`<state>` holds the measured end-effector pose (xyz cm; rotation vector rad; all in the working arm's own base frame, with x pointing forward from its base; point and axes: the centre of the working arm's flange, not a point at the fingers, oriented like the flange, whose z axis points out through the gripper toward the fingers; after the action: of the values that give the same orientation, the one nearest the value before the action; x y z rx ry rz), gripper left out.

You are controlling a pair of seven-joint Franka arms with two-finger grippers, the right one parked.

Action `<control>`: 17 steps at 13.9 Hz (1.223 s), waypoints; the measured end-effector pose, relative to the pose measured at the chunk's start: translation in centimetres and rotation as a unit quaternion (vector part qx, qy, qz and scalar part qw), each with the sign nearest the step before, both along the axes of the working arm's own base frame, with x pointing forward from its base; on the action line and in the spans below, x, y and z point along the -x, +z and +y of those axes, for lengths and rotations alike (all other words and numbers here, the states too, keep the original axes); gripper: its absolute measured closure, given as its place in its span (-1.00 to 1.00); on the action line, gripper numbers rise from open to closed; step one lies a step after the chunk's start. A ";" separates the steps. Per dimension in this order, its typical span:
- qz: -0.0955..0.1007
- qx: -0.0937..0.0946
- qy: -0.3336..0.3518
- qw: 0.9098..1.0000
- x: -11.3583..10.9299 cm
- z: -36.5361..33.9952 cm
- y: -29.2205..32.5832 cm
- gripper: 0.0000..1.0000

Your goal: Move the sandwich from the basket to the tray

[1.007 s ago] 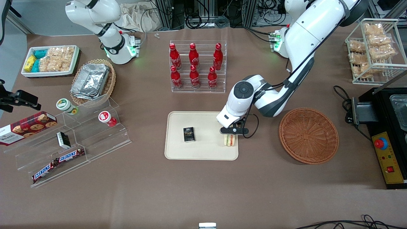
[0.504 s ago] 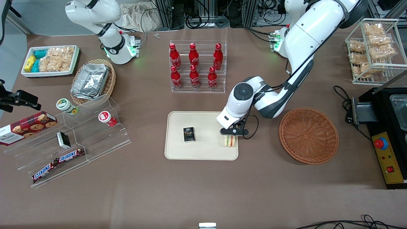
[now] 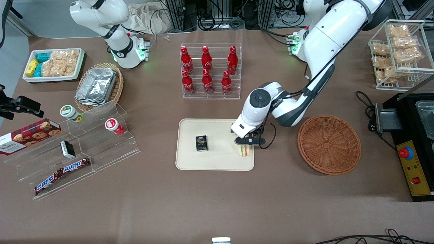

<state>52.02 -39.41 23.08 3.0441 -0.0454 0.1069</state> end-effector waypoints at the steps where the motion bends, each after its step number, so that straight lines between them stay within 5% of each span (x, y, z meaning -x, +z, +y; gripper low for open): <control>1: -0.002 0.001 0.001 1.000 -0.2 0.0 0.1 -0.99; 4: -0.019 0.010 0.007 1.000 -1.2 0.1 1.8 -0.99; 7: -0.057 0.017 0.027 0.998 -3.5 1.8 6.2 -0.99; 10: -0.083 0.010 0.061 0.995 -5.4 5.1 11.0 -0.99; 13: -0.069 -0.009 0.088 0.994 -6.0 6.5 13.8 -0.99; 17: -0.014 -0.021 0.098 0.995 -8.4 9.8 19.2 -0.99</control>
<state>60.37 -29.57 42.26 3.0805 0.2536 0.1634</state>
